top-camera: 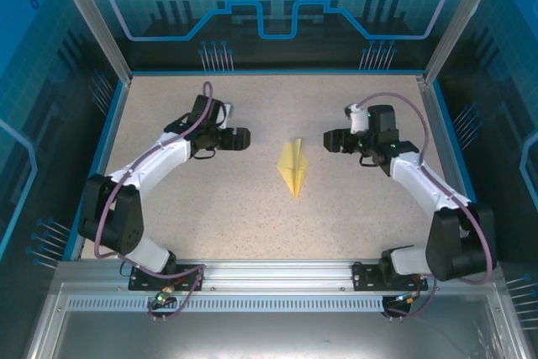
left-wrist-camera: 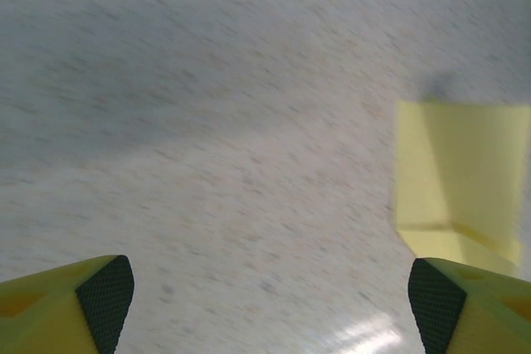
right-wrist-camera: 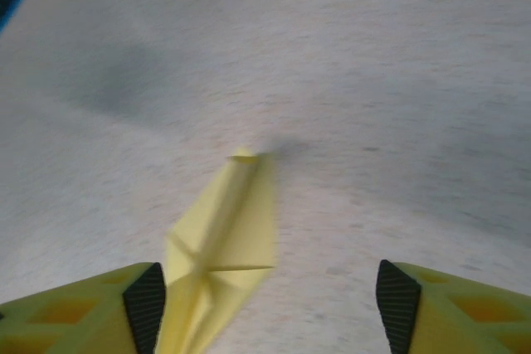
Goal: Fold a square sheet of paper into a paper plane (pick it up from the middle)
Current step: Reset both arms
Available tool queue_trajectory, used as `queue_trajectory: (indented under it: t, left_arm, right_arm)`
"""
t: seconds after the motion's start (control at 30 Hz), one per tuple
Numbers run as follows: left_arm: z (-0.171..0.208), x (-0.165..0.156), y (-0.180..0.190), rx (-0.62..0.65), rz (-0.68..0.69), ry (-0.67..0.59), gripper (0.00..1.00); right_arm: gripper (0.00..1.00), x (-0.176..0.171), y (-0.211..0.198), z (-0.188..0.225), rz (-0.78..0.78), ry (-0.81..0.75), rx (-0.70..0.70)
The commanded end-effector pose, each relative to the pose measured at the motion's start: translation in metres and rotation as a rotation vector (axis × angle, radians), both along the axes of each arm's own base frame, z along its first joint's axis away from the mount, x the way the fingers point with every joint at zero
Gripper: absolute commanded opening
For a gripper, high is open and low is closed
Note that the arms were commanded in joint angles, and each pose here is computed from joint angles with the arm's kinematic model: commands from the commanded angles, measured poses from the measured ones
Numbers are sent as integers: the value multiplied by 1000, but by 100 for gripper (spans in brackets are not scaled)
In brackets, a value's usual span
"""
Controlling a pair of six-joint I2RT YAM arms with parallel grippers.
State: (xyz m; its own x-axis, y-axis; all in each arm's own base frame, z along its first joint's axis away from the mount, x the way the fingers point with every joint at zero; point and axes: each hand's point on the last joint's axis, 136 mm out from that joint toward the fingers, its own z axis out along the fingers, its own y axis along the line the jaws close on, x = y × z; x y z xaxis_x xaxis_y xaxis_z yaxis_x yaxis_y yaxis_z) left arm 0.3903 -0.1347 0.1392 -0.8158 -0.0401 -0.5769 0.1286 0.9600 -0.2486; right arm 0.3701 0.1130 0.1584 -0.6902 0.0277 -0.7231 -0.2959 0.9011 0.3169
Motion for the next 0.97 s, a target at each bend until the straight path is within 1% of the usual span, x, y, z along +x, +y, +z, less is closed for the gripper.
queue_trajectory:
  t: [0.0,0.07,0.1,0.13,0.2,0.23,0.3,0.33,0.43,0.47,0.6,0.67,0.93]
  left_arm:
    - [-4,9,51,151,130,-110,99]
    - [-11,11,75,208,192,-160,99]
    - [-17,13,86,218,219,-183,99]
    - [-22,14,93,214,236,-207,99]
    - [-30,15,107,249,250,-225,99]
    - [-28,19,112,229,266,-254,99]
    - [-33,22,119,203,278,-267,99]
    - [-36,23,121,216,272,-274,99]
    - [-48,27,130,256,287,-286,99]
    - [-49,27,131,261,287,-292,99]
    - [-47,30,134,270,290,-359,99]
    - [-52,29,136,266,297,-355,99]
    - [-49,29,133,250,273,-372,99]
  right_arm:
    - [81,1,-59,-20,-231,-34,-172]
    - [93,0,-81,-26,-309,-82,-240]
    - [97,0,-92,-29,-349,-101,-260]
    - [98,0,-99,-31,-374,-122,-262]
    - [99,3,-107,-39,-389,-140,-259]
    - [99,4,-111,-44,-398,-142,-258]
    - [99,7,-112,-49,-395,-156,-253]
    - [99,12,-111,-47,-393,-190,-249]
    - [99,21,-109,-54,-368,-213,-257]
    - [99,23,-110,-56,-365,-203,-262]
    - [99,34,-106,-51,-326,-273,-278]
    - [99,34,-100,-56,-291,-289,-274]
    - [99,33,-94,-56,-261,-310,-271]
